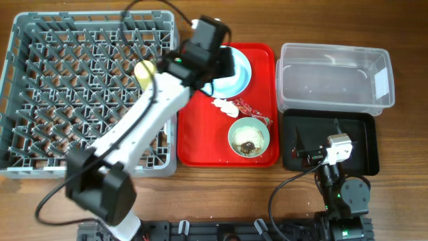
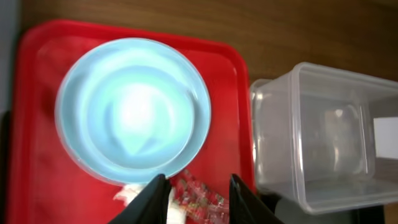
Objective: Sort waste into correct bins and load items into the dishwasher rack
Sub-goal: 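Move the left gripper to the light-blue bowl and grasp its rim, then lift the light-blue bowl and carry it into the rack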
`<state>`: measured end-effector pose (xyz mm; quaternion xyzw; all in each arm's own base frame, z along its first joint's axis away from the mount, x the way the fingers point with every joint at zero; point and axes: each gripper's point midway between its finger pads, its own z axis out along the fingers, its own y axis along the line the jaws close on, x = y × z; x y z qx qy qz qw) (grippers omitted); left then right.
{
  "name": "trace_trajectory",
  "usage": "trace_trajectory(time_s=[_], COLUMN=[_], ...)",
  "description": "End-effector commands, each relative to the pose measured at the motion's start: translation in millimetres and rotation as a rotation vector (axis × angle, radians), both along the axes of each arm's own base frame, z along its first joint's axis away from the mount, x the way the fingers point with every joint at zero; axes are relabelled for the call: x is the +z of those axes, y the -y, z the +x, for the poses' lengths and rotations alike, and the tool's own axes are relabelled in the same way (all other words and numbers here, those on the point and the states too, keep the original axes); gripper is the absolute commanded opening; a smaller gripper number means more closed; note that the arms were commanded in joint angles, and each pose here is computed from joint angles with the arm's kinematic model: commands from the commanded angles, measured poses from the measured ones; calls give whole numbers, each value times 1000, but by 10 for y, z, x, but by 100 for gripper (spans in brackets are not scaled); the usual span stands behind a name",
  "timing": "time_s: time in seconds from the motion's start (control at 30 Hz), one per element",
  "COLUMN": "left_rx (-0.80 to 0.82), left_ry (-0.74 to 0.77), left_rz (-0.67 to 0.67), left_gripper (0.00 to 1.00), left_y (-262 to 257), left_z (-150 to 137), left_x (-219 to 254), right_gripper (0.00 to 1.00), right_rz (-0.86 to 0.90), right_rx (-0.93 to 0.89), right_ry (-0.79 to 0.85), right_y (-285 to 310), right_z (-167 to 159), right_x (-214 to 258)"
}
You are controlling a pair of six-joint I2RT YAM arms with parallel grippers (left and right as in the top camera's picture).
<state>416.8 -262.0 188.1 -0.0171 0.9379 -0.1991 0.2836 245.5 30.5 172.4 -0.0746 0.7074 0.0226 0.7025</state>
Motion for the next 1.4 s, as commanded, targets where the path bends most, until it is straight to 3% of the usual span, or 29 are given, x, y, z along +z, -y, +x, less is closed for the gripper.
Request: trace_trajectory(time_s=[0.0, 0.3, 1.37], left_rx=[-16, 2, -36], left_ry=[-6, 26, -67], left_rz=[26, 48, 164], left_gripper=[29, 24, 16], left_y=[210, 410, 424], left_z=[99, 448, 272], left_x=[-338, -991, -1592], right_gripper=[100, 100, 100], right_rz=[-4, -4, -5], right_rx=[4, 4, 4], right_ry=[5, 5, 5], right_y=[-3, -3, -3], right_z=[-1, -1, -1], right_x=[8, 8, 8])
